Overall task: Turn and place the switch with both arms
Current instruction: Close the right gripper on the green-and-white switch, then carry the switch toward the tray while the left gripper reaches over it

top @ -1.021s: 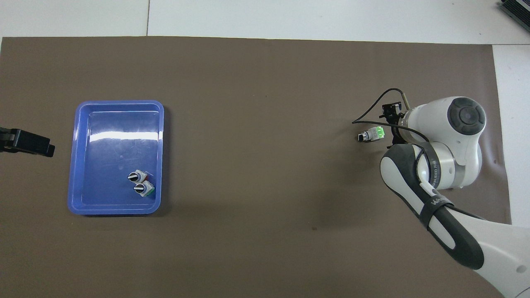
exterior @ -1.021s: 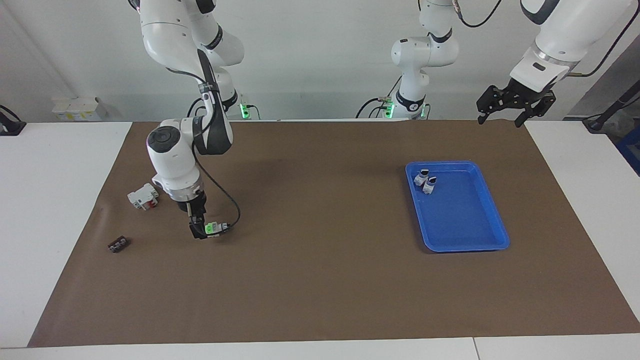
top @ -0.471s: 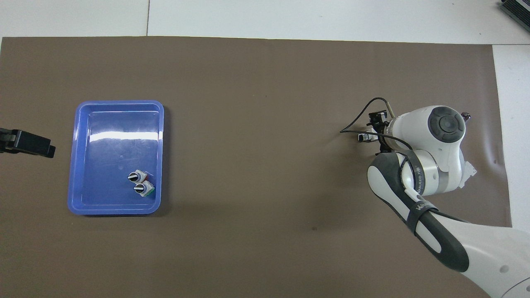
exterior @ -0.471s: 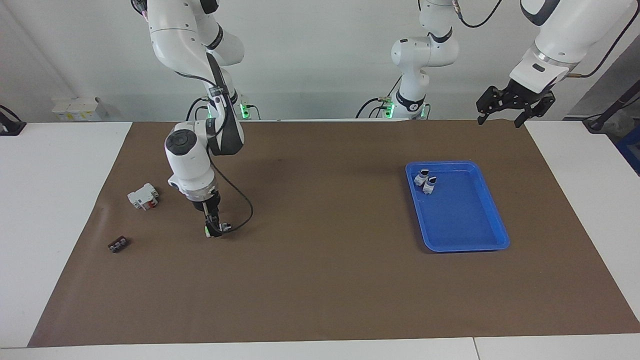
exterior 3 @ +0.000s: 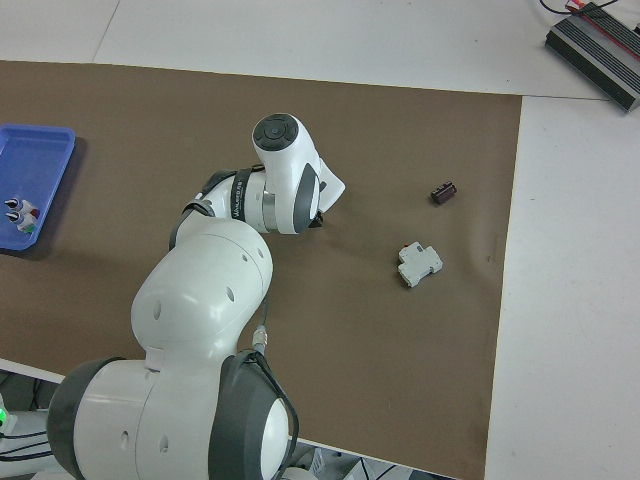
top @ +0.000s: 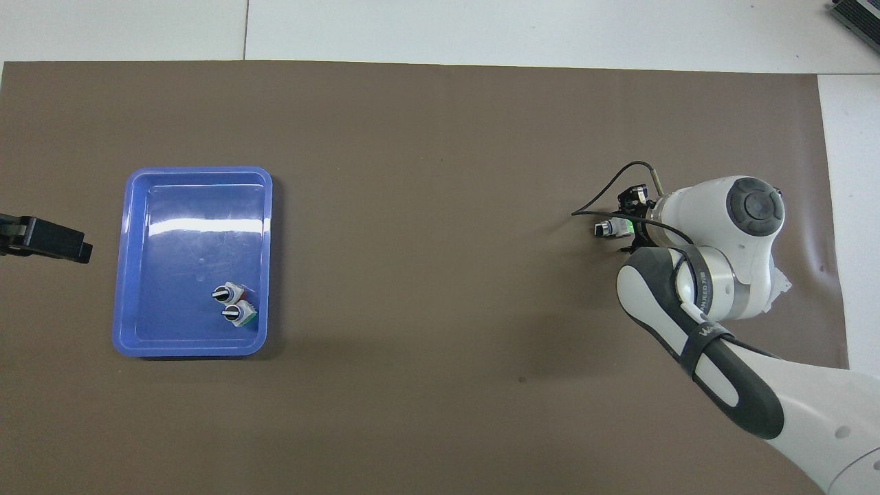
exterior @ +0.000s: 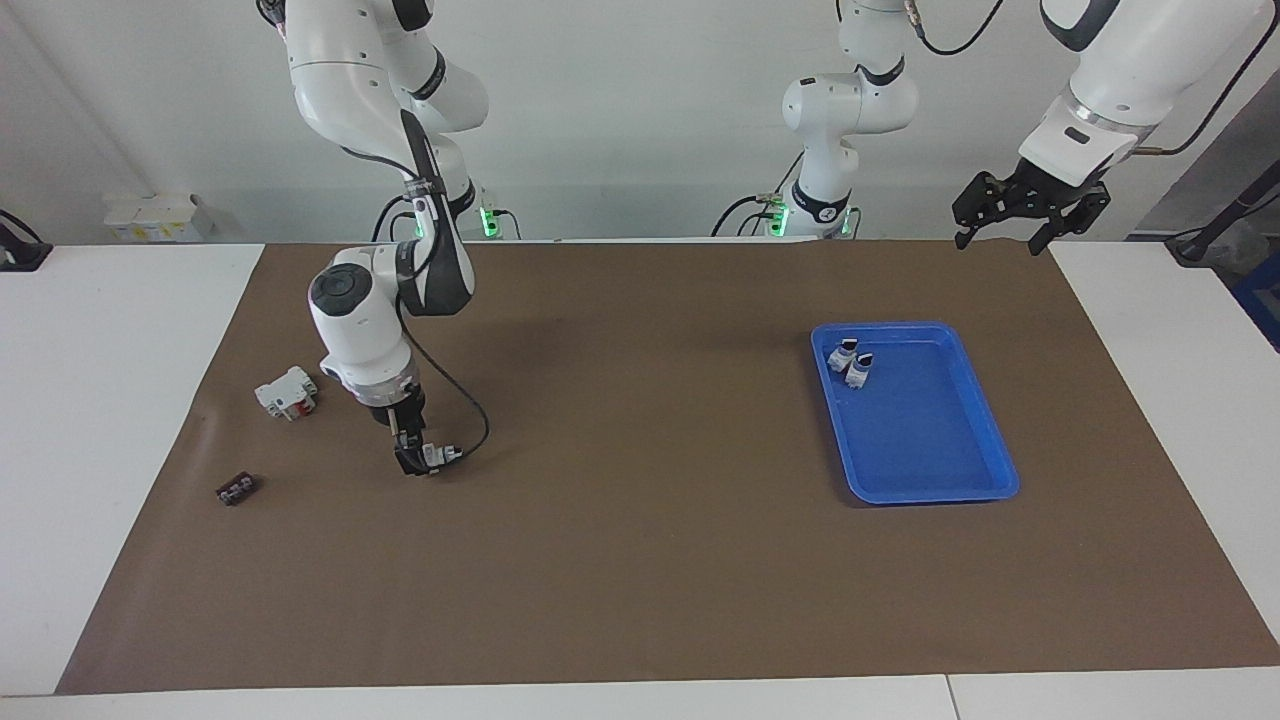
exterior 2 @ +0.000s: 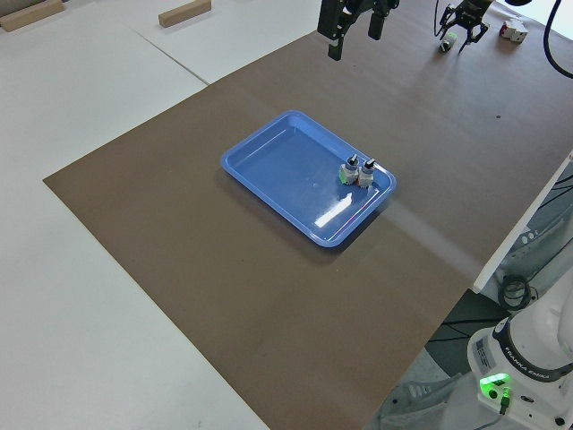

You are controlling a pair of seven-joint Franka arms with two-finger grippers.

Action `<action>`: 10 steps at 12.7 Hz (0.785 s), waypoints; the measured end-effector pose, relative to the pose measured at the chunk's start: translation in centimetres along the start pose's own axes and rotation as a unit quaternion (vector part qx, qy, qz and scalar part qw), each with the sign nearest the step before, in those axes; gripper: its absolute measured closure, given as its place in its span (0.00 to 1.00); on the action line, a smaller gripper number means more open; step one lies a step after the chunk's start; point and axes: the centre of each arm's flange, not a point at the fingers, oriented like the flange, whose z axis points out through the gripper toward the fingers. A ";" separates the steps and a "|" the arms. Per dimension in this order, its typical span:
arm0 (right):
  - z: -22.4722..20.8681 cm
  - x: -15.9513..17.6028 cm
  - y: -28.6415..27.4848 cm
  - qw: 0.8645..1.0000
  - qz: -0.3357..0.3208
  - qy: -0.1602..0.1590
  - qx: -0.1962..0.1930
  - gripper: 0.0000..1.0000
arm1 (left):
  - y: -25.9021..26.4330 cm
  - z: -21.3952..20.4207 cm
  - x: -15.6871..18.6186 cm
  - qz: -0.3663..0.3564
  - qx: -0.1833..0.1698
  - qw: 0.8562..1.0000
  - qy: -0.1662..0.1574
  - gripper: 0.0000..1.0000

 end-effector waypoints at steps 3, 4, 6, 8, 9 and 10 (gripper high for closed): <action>-0.8 -0.2 -0.3 1.000 -0.001 -0.009 -0.007 0.58 | 0.0 0.0 -0.3 0.000 -0.001 1.000 -0.006 0.00; -1.2 -1.2 -0.6 1.000 -0.014 -0.020 -0.017 0.58 | 0.1 -0.1 -0.4 0.000 -0.001 1.000 -0.005 0.00; -4.2 -5.4 -2.6 0.997 -0.026 -0.068 -0.028 0.58 | 0.1 -0.2 -0.4 0.001 -0.001 1.000 -0.005 0.01; -9.1 -10.0 -4.3 0.991 -0.034 -0.124 -0.028 0.58 | 0.5 -0.1 -0.5 0.004 -0.001 1.000 -0.009 0.07; -11.0 -12.2 -4.5 0.988 -0.038 -0.145 -0.027 0.58 | 0.7 0.0 -0.6 0.006 -0.005 1.000 -0.015 0.15; -12.4 -14.7 -4.6 0.986 -0.041 -0.161 -0.026 0.58 | 1.1 0.0 -0.7 0.008 -0.015 1.000 -0.018 0.15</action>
